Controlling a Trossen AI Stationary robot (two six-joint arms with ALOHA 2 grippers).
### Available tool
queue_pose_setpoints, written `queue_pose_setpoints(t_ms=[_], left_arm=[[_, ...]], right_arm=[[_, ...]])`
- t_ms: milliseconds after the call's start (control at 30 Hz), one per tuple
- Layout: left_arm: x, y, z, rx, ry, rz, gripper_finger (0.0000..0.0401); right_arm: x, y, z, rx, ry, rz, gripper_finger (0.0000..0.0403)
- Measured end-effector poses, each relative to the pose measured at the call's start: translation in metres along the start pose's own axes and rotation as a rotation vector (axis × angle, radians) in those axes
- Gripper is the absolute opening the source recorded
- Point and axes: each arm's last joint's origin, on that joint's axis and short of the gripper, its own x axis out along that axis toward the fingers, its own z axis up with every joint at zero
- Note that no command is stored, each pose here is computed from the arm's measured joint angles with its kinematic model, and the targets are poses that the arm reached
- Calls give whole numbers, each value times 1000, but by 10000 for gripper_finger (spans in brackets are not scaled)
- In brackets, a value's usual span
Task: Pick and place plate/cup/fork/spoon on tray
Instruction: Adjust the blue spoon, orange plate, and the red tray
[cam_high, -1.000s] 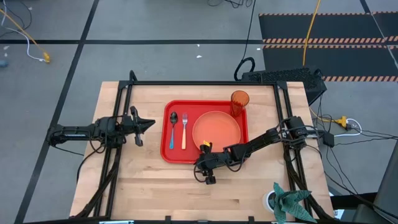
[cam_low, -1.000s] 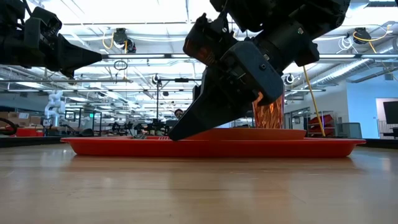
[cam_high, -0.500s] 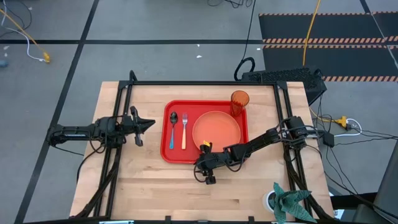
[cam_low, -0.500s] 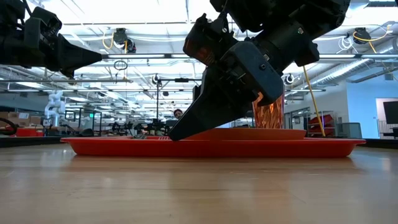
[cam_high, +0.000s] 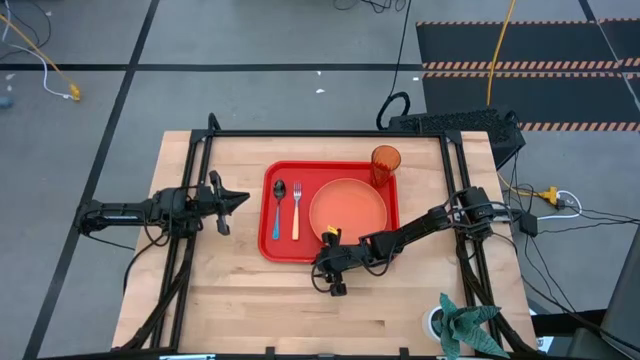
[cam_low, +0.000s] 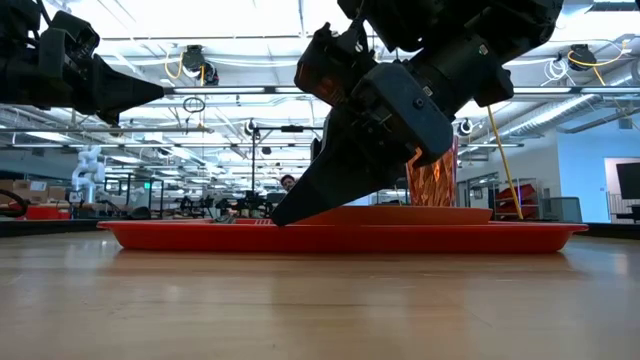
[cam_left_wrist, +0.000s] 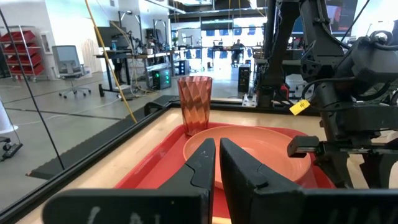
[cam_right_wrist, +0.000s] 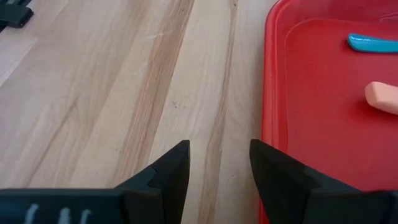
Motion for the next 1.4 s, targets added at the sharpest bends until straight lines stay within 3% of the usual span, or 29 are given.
queue_pose_setpoints(t_ms=[733, 1033, 1400], left_arm=[[0, 0, 0, 0, 0, 0, 28], [0, 0, 0, 0, 1, 0, 28], [0, 0, 0, 0, 0, 0, 28]], right_arm=[[0, -2, -3, -51, 29, -7, 160], [-6, -5, 9, -115, -52, -131, 160], [-7, -8, -9, -83, 128, -145, 160]])
